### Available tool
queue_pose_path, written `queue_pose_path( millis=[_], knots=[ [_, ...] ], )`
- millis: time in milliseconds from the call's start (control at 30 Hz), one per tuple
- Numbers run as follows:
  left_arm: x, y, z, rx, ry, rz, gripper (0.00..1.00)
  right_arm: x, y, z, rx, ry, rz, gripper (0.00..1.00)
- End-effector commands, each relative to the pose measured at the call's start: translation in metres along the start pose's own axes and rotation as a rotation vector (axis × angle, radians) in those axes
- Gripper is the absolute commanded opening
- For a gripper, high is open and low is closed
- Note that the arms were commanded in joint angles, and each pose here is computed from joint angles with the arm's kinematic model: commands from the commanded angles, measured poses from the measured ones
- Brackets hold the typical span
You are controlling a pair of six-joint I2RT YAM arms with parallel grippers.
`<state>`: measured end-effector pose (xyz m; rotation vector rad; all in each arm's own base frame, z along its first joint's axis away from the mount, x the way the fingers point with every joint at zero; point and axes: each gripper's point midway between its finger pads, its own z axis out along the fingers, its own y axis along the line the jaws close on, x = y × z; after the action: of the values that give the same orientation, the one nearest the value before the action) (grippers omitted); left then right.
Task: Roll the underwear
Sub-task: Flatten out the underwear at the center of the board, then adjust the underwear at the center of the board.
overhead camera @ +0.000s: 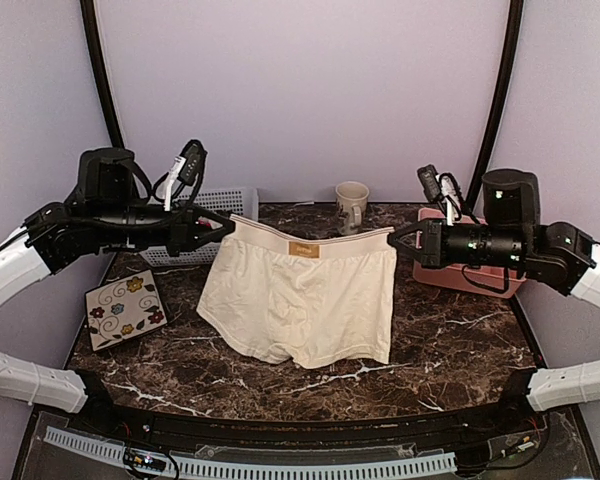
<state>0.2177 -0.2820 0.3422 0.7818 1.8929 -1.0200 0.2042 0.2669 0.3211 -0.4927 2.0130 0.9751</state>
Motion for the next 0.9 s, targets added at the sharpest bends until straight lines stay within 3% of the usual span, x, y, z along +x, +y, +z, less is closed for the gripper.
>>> queue_pose_path(
  millis=[0, 33, 67, 133, 167, 200, 233, 333, 400, 533, 700, 867],
  knots=[
    [0.045, 0.083, 0.032, -0.325, 0.152, -0.076, 0.00, 0.030, -0.091, 0.028, 0.332, 0.068, 0.099, 0.00],
    [0.051, 0.109, 0.038, -0.417, 0.170, -0.094, 0.00, 0.038, -0.114, 0.037, 0.403, 0.084, 0.108, 0.03],
    [0.055, 0.132, 0.044, -0.474, 0.178, -0.123, 0.02, 0.045, -0.136, 0.044, 0.461, 0.098, 0.122, 0.16],
    [0.063, 0.178, 0.052, -0.576, 0.200, -0.192, 0.19, 0.060, -0.182, 0.058, 0.579, 0.159, 0.186, 0.46],
    [0.066, 0.196, 0.056, -0.625, 0.218, -0.208, 0.31, 0.063, -0.198, 0.061, 0.622, 0.183, 0.208, 0.56],
    [0.067, 0.208, 0.060, -0.655, 0.239, -0.207, 0.47, 0.062, -0.208, 0.060, 0.658, 0.199, 0.217, 0.60],
    [0.071, 0.216, 0.064, -0.687, 0.284, -0.212, 0.58, 0.062, -0.217, 0.062, 0.688, 0.227, 0.221, 0.62],
    [0.077, 0.216, 0.067, -0.698, 0.378, -0.236, 0.61, 0.049, -0.205, 0.070, 0.614, 0.247, 0.168, 0.63],
    [0.088, 0.201, 0.064, -0.651, 0.393, -0.234, 0.62, 0.051, -0.181, 0.082, 0.451, 0.272, 0.145, 0.62],
    [0.118, 0.146, 0.063, -0.417, 0.428, -0.215, 0.60, 0.088, -0.143, 0.101, 0.193, 0.375, 0.176, 0.55],
    [0.188, 0.089, 0.071, -0.223, 0.553, -0.260, 0.51, 0.127, -0.095, 0.115, 0.007, 0.496, 0.163, 0.48],
    [0.209, 0.030, 0.085, 0.005, 0.567, -0.227, 0.41, 0.158, -0.044, 0.107, -0.116, 0.530, 0.092, 0.40]
  ],
)
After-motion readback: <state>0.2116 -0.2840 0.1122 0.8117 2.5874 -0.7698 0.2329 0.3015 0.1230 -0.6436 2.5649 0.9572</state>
